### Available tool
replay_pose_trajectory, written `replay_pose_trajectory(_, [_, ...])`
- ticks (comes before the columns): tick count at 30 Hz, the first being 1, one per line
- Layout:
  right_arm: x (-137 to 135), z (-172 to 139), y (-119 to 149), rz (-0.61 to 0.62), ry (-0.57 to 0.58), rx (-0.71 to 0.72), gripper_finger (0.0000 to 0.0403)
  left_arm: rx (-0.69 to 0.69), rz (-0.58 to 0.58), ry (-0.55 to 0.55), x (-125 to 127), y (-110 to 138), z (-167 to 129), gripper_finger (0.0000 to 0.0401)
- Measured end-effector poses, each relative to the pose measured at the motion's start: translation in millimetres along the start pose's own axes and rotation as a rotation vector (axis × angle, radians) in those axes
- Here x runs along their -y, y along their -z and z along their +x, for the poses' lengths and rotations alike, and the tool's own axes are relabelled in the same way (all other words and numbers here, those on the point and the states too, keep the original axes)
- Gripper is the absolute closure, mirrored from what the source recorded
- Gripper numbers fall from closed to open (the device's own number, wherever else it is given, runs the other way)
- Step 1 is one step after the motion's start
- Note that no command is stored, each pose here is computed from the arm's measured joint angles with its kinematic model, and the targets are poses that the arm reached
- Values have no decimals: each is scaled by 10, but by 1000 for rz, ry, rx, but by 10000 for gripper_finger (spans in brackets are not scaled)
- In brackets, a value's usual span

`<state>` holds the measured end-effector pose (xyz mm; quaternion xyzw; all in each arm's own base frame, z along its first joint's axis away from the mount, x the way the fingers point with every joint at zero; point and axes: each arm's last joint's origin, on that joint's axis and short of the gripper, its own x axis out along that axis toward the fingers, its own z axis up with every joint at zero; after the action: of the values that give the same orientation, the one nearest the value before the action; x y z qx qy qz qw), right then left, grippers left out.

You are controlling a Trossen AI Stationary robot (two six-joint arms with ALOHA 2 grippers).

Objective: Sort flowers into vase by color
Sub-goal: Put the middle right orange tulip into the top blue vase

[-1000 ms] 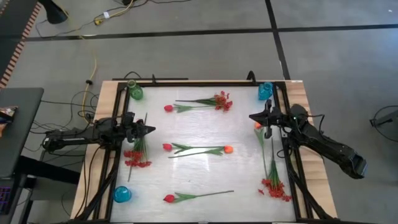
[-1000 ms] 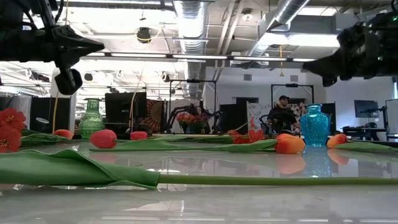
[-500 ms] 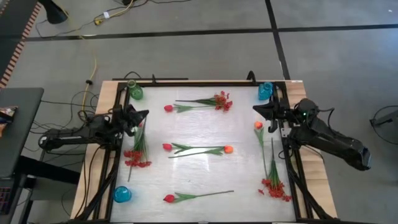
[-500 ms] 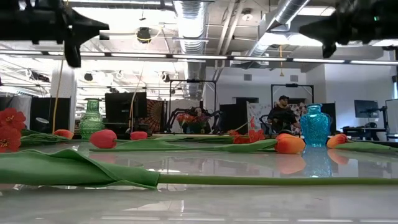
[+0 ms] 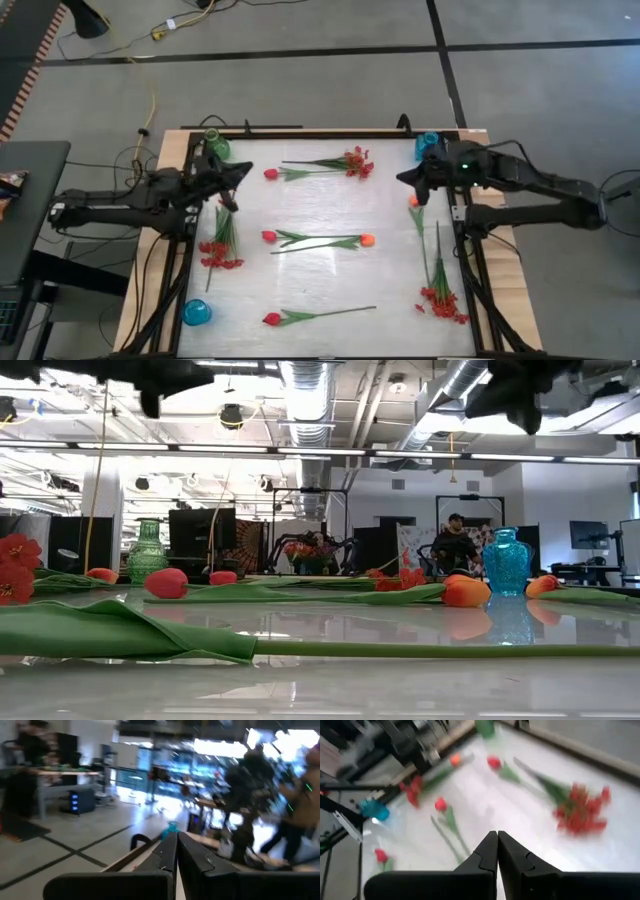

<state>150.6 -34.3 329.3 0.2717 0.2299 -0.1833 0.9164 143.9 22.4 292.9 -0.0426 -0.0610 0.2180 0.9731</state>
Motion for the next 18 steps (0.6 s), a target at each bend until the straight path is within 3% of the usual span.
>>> replay_pose_trajectory(5, [-234,186,-67,110,92,-256,369,-69,64,76,132,-222,245,401])
replay_pose_trajectory(11, [-350,346,93,291,289,-526,376,-306,130,99,243,-493,457,401])
replay_pose_trajectory(18, [-385,425,385,444,510,-697,330,-459,147,150,356,-485,713,378])
